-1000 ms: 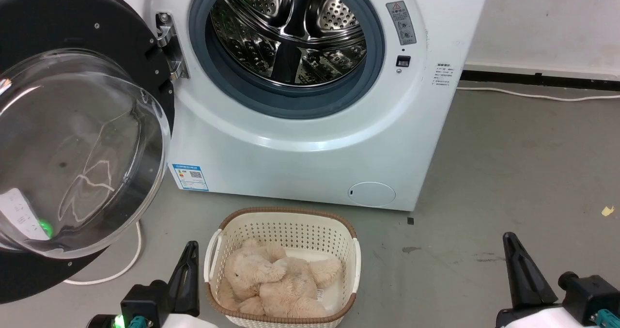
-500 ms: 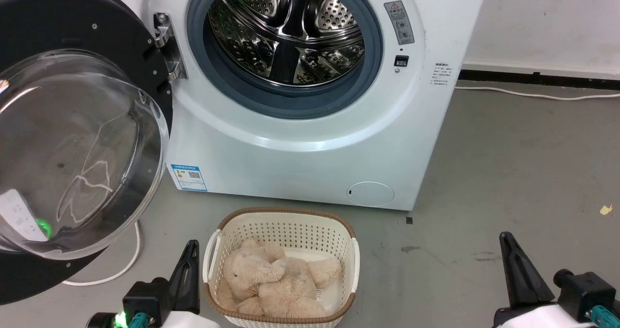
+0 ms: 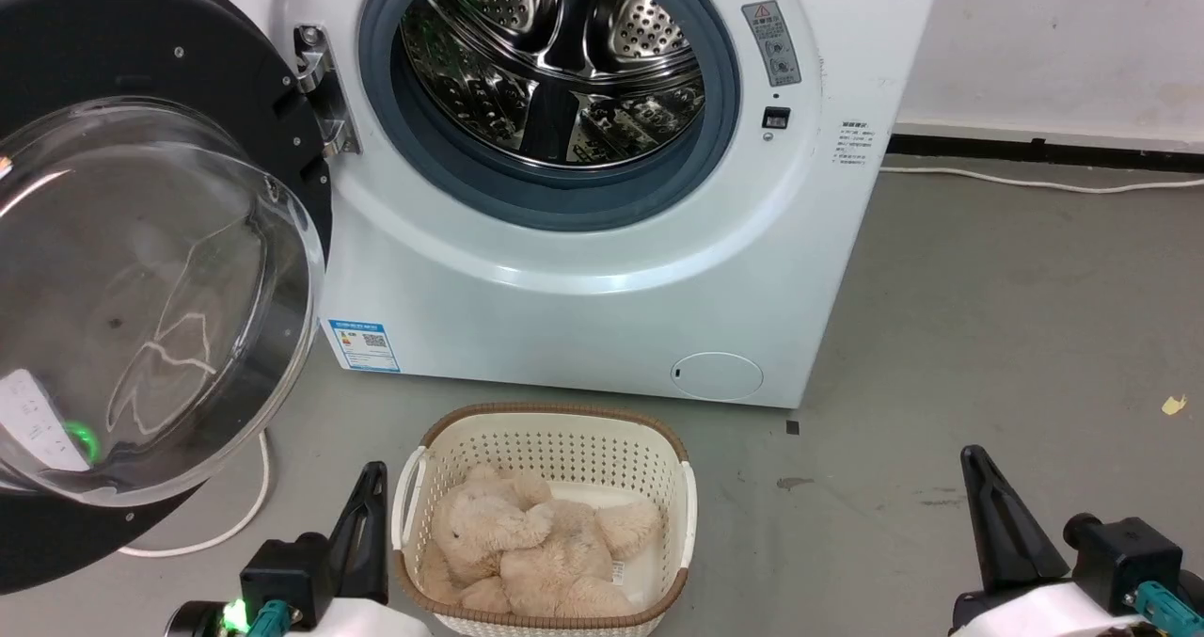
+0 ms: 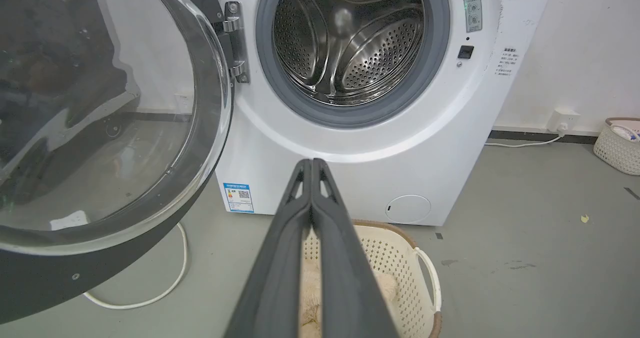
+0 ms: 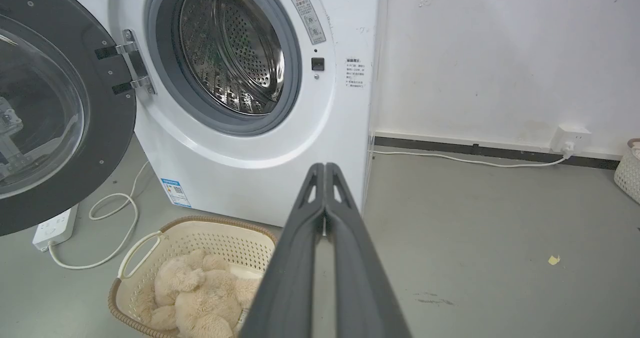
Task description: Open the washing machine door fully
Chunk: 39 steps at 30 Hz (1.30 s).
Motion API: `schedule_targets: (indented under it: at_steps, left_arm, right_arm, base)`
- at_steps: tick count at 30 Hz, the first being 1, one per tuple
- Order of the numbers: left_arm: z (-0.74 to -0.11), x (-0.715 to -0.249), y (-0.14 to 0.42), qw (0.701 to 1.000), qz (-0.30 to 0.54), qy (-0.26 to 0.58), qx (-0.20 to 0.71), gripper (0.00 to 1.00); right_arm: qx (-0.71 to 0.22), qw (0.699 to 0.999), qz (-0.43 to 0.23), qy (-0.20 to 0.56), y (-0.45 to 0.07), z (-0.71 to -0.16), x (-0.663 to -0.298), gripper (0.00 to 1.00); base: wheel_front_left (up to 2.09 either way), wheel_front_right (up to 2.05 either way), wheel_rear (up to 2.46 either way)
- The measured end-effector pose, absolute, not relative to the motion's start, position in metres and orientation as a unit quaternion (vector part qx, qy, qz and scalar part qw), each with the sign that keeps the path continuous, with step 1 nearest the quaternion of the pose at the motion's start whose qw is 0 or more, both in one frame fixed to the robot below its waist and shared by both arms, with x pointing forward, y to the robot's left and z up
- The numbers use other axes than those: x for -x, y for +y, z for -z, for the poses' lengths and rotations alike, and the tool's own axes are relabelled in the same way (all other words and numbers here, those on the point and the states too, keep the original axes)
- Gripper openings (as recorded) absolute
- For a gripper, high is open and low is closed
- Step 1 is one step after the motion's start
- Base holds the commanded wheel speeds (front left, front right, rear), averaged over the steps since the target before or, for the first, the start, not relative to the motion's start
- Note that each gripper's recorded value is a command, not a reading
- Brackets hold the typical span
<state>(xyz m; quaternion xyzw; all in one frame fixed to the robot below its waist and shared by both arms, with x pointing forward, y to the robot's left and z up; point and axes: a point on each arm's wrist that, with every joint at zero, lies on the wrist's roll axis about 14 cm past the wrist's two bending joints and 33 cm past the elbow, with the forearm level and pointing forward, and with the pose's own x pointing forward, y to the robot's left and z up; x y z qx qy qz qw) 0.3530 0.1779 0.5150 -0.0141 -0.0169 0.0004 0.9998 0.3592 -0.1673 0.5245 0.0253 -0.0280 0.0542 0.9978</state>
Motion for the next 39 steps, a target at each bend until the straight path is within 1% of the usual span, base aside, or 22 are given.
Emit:
schedule_targets:
  at_steps: [39]
  left_arm:
    - [-0.5192,-0.3617,0.1777,1.000,0.000,-0.006,-0.004,0.00]
  right_arm:
    - [-0.003,0.998,-0.059,-0.008,-0.1642,-0.5222,-0.3628,0.00]
  base:
    - [0.00,0.00,0.00]
